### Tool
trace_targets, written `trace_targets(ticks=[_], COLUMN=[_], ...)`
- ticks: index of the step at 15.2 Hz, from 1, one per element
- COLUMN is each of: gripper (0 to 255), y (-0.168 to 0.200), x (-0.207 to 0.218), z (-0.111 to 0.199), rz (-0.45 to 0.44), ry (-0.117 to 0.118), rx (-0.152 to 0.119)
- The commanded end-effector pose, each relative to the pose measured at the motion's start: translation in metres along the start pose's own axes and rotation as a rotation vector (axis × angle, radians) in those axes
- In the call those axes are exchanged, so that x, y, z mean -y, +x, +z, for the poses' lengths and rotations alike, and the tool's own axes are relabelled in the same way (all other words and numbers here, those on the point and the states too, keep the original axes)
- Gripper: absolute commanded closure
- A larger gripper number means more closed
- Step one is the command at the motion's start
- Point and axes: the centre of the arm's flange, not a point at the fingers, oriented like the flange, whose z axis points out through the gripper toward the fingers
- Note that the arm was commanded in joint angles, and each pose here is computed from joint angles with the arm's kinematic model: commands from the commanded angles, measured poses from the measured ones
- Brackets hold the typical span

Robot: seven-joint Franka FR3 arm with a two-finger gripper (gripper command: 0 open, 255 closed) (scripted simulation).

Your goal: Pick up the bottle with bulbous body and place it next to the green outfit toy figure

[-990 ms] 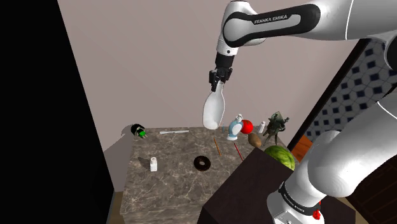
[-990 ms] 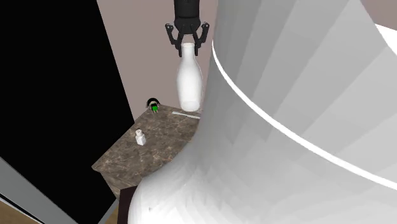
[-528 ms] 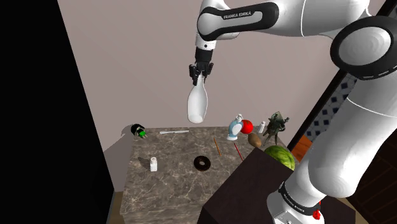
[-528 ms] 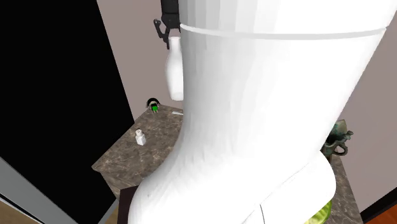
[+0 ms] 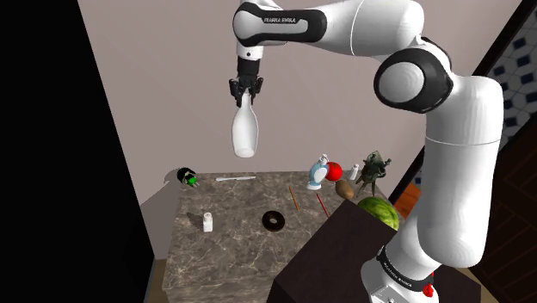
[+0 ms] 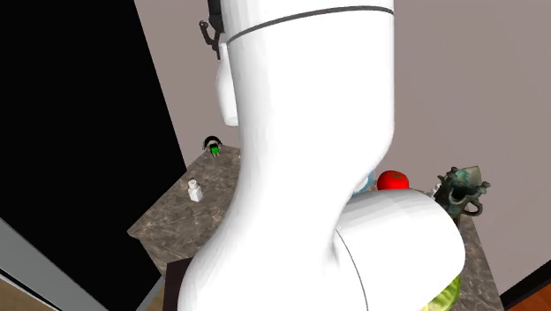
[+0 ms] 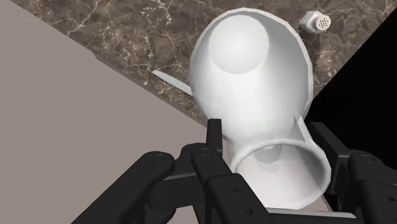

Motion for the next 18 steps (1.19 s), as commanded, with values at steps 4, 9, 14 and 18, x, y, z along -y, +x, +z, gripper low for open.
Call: trace_targets(ticks=[4,9,14,18], gripper=[255,255,255,255], y=[0.060,0.060,0.059,0.059], x=[0.023,0.023,0.023,0.023], z=[0.001,0.027,0.053,0.074], rz=[-0.001,-0.001,-0.001,-0.001], ry=[0.000,0.000,0.000,0.000], rx=[0.000,0.000,0.000,0.000])
